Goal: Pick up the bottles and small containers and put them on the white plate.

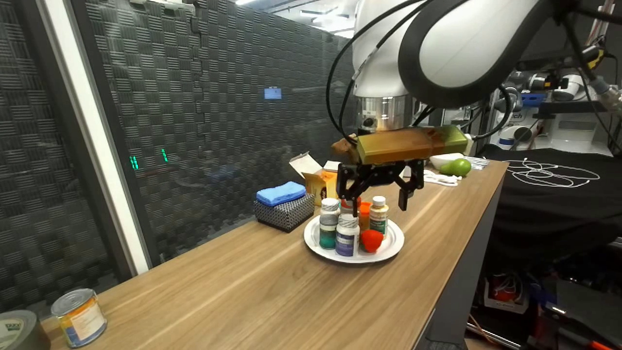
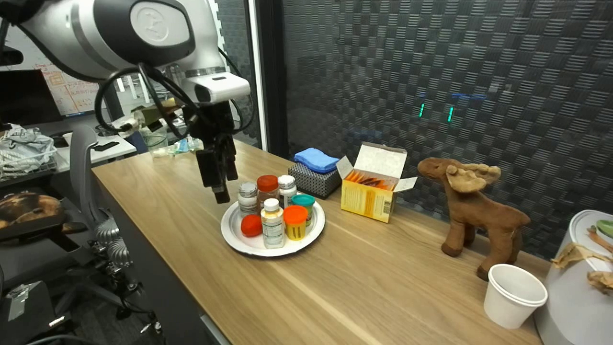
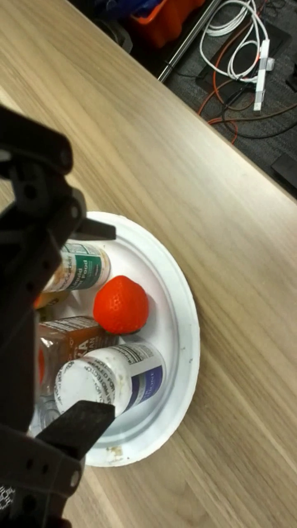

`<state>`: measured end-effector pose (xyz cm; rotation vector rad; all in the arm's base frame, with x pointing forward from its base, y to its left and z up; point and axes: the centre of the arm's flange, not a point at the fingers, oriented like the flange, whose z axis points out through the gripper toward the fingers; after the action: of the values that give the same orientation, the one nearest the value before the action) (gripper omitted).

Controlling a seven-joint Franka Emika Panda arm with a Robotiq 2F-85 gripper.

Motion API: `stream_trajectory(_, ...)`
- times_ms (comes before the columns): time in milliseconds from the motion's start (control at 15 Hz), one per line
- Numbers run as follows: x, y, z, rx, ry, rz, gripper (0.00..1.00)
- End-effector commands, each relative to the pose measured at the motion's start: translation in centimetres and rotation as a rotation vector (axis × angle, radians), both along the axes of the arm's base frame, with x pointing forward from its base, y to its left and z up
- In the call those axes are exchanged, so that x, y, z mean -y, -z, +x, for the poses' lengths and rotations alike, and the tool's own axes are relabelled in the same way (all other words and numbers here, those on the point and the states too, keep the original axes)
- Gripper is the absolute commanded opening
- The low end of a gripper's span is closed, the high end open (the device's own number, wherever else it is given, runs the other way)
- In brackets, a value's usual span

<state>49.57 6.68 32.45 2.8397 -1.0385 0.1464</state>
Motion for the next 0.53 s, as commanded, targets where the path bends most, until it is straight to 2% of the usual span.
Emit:
stream_trajectory(0,-0.5,-7.2,-3.7,0.012,-0.122,0.023,1.0)
stream_trajectory(133,-0.9,-10.5,-5.1,0.008,-0.212,0.027,1.0)
stream_trajectory(400,-0.8,-16.5,-8.8,-0.051,-0.384,-0.035,1.0)
stream_trajectory(467,-1.2,-13.0,-6.5,-0.046,-0.308,-0.026,1.0)
